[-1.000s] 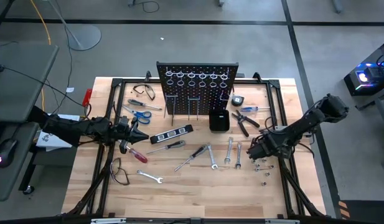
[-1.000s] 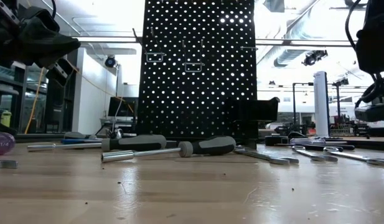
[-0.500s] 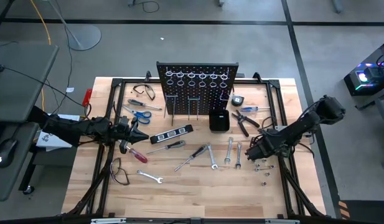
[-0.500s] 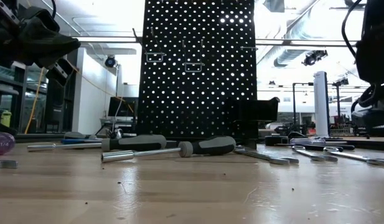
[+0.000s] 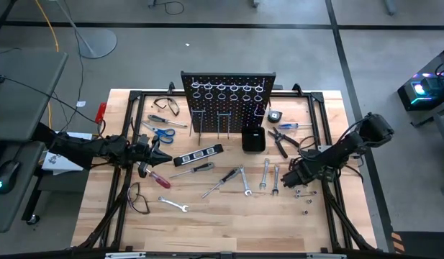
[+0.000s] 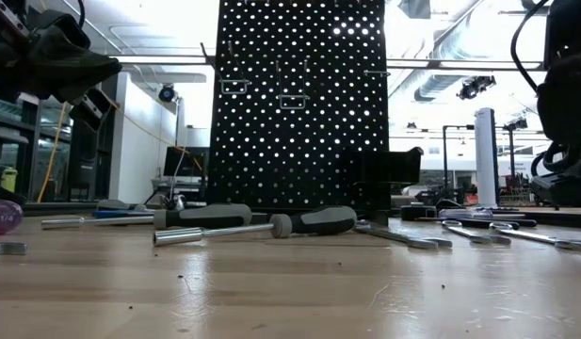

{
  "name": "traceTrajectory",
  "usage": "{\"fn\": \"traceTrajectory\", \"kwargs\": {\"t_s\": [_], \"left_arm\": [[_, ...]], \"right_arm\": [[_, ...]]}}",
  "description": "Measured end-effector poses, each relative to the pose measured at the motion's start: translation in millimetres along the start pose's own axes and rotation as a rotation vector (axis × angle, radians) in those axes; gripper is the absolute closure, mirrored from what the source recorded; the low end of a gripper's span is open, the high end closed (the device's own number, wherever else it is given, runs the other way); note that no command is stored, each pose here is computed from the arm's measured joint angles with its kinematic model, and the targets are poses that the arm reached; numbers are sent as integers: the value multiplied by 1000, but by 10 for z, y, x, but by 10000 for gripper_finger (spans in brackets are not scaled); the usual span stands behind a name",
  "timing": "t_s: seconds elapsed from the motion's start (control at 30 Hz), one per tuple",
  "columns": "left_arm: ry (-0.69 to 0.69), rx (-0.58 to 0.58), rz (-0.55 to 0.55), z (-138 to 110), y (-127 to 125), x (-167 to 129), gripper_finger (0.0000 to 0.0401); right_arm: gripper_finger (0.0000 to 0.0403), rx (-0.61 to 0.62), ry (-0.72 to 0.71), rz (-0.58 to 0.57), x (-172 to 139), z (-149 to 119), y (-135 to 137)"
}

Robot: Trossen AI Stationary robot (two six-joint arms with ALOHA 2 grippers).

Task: Hang tools onto peg board
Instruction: Put the silver socket in the black bin on the pegboard

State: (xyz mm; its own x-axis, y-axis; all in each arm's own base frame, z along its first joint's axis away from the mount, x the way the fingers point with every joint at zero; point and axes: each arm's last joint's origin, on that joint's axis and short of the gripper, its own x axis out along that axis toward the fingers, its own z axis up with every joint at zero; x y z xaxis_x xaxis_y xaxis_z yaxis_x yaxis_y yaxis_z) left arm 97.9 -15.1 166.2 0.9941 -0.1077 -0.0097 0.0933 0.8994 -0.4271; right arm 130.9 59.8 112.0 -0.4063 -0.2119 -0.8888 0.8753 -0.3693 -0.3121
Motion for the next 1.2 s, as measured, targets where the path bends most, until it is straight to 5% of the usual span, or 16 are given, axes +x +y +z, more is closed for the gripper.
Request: {"fn": "traceTrajectory", "kwargs": {"t_s": [0.23,0.57,0.83,1.2], "left_arm": [[0,0,0,1,0,0,401],[0,0,1,1,0,0,401],[-1,0,0,2,-1,0,401],[-1,0,0,2,-1,0,401]], "right_arm": [[362,-37,2,54,-58,-35,40],[363,-146,-62,451,-841,-98,154],[363,-248,-298,774,-1701,145,229],[363,-471,-366,891,-1880,579,879]]}}
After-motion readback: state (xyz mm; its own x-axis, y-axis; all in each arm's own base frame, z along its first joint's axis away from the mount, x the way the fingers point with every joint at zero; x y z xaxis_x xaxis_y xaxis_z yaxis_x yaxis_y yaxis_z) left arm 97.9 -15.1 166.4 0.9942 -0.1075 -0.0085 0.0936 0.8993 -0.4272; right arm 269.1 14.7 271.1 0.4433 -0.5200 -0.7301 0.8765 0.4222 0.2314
